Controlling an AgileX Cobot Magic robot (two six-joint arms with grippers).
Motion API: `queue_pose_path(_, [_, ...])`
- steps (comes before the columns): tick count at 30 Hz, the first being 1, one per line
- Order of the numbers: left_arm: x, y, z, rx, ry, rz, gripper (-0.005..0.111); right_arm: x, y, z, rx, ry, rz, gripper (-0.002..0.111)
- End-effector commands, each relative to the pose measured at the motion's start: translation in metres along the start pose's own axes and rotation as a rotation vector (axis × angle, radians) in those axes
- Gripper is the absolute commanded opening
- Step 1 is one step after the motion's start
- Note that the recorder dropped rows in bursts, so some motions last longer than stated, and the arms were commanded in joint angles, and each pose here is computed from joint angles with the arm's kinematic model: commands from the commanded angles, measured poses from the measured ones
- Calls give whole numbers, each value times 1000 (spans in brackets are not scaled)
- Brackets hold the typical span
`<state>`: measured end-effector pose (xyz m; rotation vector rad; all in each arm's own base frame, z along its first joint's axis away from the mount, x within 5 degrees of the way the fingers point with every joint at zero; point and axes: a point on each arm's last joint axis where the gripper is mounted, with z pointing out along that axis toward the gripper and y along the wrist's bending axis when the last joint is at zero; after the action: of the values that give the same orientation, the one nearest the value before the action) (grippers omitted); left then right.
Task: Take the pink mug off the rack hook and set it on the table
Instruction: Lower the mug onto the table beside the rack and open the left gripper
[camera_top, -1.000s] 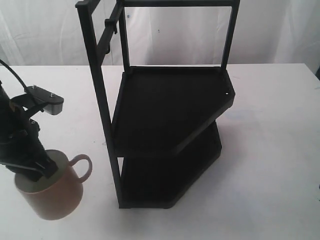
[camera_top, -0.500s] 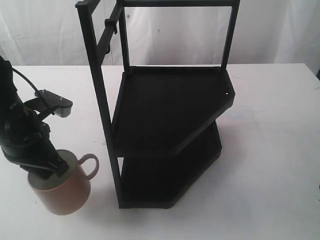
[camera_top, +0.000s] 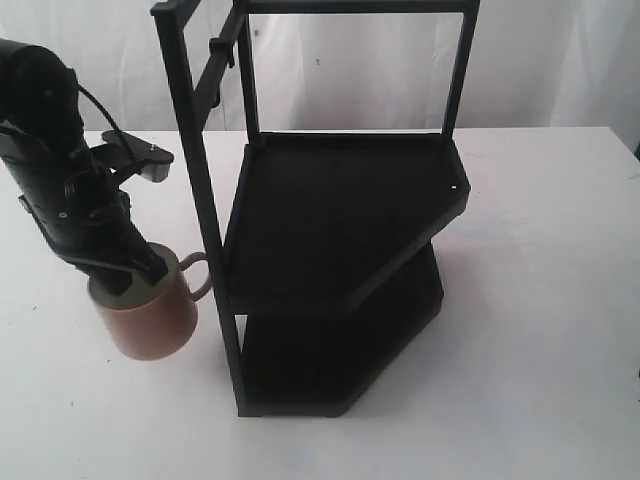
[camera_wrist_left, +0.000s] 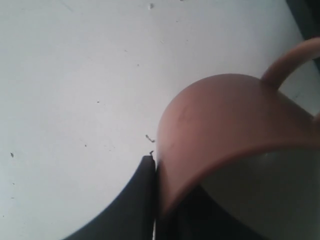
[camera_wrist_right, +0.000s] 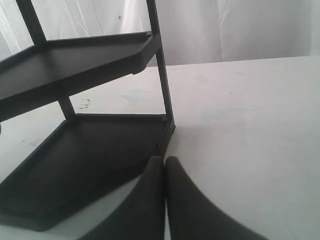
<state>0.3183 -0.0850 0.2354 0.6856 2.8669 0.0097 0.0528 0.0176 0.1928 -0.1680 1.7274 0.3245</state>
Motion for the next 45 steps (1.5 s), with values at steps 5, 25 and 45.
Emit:
queue_pose_path(5, [-21,3,14,-2,45,-15,4,1,-1,0,8,-4,-12,0])
queue_pose_path(25, [-31,5,27,0,48,-42,4,1,-1,0,8,-4,-12,0])
queue_pose_path(45, [-32,5,42,5,85,-66,4,1,-1,0,9,-2,-12,0])
